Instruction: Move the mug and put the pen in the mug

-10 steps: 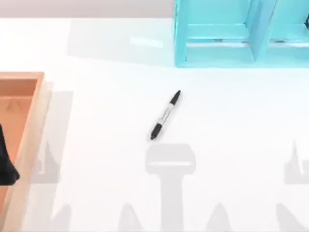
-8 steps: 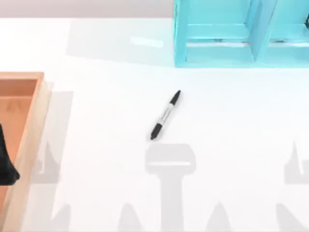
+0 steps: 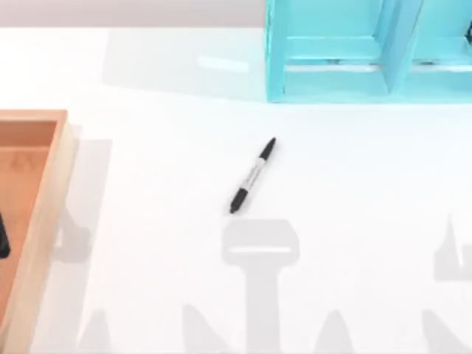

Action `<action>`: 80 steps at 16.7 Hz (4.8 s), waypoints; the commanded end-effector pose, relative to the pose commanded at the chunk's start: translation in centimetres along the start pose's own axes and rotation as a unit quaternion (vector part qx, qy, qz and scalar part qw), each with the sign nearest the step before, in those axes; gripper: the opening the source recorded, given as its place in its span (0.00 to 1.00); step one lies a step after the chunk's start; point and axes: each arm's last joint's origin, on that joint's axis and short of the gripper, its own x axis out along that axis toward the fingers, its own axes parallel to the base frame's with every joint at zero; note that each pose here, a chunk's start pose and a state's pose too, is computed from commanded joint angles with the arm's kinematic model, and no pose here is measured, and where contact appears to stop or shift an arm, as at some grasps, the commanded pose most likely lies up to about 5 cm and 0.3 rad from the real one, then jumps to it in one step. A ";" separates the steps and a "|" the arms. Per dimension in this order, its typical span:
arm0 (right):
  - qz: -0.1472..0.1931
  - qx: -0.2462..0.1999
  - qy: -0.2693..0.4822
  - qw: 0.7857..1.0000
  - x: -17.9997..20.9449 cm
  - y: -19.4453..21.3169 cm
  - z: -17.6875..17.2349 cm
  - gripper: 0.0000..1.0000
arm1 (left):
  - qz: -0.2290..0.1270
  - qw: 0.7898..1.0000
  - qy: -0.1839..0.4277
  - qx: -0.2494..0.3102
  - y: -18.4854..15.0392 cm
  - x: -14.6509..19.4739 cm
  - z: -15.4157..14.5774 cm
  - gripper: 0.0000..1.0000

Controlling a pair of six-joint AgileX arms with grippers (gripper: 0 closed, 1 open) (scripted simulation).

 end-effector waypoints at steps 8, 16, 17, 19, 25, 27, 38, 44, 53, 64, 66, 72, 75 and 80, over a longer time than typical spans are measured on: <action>0.000 0.000 0.000 1.000 0.0 0.0 0.0 1.00 | 0.005 0.937 0.349 0.015 2.9 8.0 8.3 1.00; 0.000 0.000 0.000 1.000 0.0 0.0 0.0 1.00 | -0.027 0.827 0.561 0.005 6.3 17.4 9.4 1.00; 0.000 0.000 0.000 1.000 0.0 0.0 0.0 1.00 | -0.030 0.820 0.571 0.004 6.6 17.9 9.4 1.00; 0.000 0.000 0.000 1.000 0.0 0.0 0.0 1.00 | -0.032 0.813 0.581 0.003 6.8 18.4 9.4 1.00; 0.000 0.000 0.000 1.000 0.0 0.0 0.0 1.00 | -0.033 0.813 0.581 0.004 6.6 18.6 8.9 1.00; 0.000 0.000 0.000 1.000 0.0 0.0 0.0 1.00 | -0.033 0.811 0.583 0.003 6.6 19.3 7.4 1.00; 0.000 0.000 0.000 1.000 0.0 0.0 0.0 1.00 | -0.032 0.813 0.581 0.003 6.3 21.7 -0.1 1.00; 0.000 0.000 0.000 1.000 0.0 0.0 0.0 1.00 | -0.032 0.813 0.581 0.003 6.3 21.7 -0.1 0.62; 0.000 0.000 0.000 1.000 0.0 0.0 0.0 1.00 | -0.032 0.813 0.581 0.003 6.3 21.7 -0.1 0.00; 0.000 0.000 0.000 1.000 0.0 0.0 0.0 1.00 | -0.021 0.821 0.570 -0.005 6.4 21.9 0.9 0.00; 0.000 0.000 0.000 1.000 0.0 0.0 0.0 1.00 | -0.004 0.833 0.553 -0.020 6.4 22.3 2.8 0.00; 0.000 0.000 0.000 1.000 0.0 0.0 0.0 1.00 | 0.016 0.852 0.520 -0.052 2.3 21.7 9.9 0.00; 0.000 0.000 0.000 1.000 0.0 0.0 0.0 1.00 | -0.005 0.836 0.548 -0.036 -2.5 19.7 12.5 0.00; 0.000 0.000 0.000 1.000 0.0 0.0 0.0 1.00 | -0.032 0.815 0.579 0.003 -7.8 16.0 14.5 0.00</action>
